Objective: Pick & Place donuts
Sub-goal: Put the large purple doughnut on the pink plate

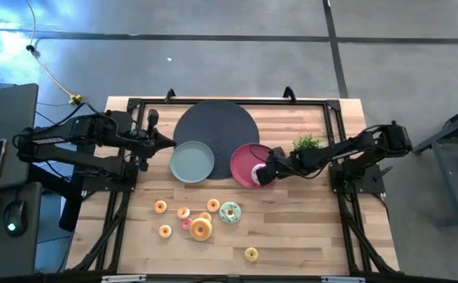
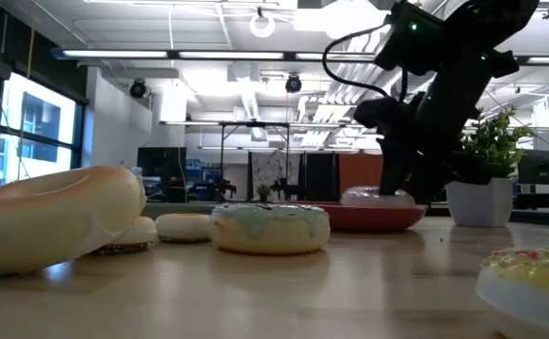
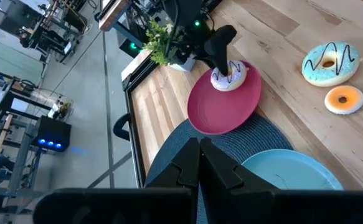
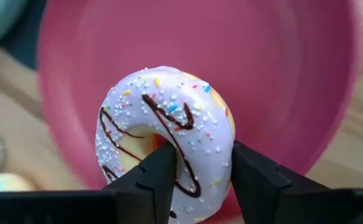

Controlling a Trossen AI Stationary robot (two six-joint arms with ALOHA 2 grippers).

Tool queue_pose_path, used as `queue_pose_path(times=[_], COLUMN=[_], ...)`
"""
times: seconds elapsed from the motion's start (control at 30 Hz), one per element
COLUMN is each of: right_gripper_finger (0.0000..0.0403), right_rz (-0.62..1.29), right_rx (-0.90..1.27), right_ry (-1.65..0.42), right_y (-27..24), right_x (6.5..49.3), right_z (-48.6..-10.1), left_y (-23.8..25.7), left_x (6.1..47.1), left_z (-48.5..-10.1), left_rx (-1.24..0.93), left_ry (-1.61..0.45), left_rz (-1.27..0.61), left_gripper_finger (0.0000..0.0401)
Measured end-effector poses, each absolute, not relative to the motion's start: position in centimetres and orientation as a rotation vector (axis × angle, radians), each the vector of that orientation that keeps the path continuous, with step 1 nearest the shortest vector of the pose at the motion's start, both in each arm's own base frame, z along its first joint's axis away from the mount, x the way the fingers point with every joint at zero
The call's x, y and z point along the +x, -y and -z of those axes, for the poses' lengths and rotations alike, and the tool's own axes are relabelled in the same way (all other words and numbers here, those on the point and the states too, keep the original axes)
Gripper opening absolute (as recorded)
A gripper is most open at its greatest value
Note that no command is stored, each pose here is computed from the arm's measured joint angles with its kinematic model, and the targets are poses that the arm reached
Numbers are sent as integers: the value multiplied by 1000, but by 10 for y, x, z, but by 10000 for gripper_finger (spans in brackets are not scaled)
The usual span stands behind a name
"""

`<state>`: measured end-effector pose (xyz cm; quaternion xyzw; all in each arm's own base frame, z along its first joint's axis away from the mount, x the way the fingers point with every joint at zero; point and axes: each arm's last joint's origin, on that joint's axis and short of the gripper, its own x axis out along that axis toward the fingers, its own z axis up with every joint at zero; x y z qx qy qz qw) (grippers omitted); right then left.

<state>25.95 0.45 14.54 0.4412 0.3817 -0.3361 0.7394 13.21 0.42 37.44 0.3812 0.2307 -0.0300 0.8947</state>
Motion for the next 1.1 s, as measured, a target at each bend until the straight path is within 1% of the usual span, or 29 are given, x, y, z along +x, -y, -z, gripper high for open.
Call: queue_pose_path(times=[0.23, 0.3, 0.37, 0.43, 0.5, 0.57, 0.6, 0.67, 0.7, 0.73, 0.77, 0.8, 0.83, 0.87, 1.0, 1.1], right_gripper_finger=[136, 136, 136, 136, 136, 136, 136, 136, 136, 136, 136, 136, 136, 136, 136, 136], right_rz=[701, 689, 727, 738, 723, 700, 701, 706, 676, 689, 751, 824, 850, 834, 772, 824], right_rx=[1048, 1071, 1041, 1114, 1079, 1155, 1156, 1143, 1130, 1039, 944, 911, 954, 986, 929, 903], right_ry=[-726, -736, -757, -823, -785, -762, -736, -690, -695, -686, -692, -734, -804, -868, -770, -772], right_y=[1, 3, 3, 5, 3, 6, 7, 7, 10, 11, 11, 13, 18, 21, 18, 17], right_x=[265, 264, 260, 256, 259, 263, 265, 270, 273, 274, 272, 269, 265, 264, 275, 275], right_z=[-157, -159, -159, -157, -164, -174, -179, -187, -193, -198, -197, -192, -187, -182, -199, -196], left_y=[-4, -4, -4, -4, -4, -4, -4, -4, -4, -4, -4, -4, -4, -4, -4, -4], left_x=[132, 132, 132, 132, 132, 132, 132, 132, 132, 132, 132, 132, 132, 132, 132, 137], left_z=[-374, -374, -374, -374, -374, -374, -374, -374, -374, -374, -374, -374, -374, -374, -375, -377], left_rx=[790, 790, 790, 790, 789, 788, 787, 787, 787, 787, 788, 791, 792, 791, 787, 765], left_ry=[-478, -478, -478, -478, -478, -478, -479, -478, -478, -477, -478, -479, -479, -479, -476, -440], left_rz=[62, 62, 62, 62, 64, 64, 63, 64, 63, 64, 64, 62, 61, 61, 61, 44], left_gripper_finger=[0, 0, 0, 0, 0, 0, 0, 0, 0, 0, 0, 0, 0, 0, 0, 0])
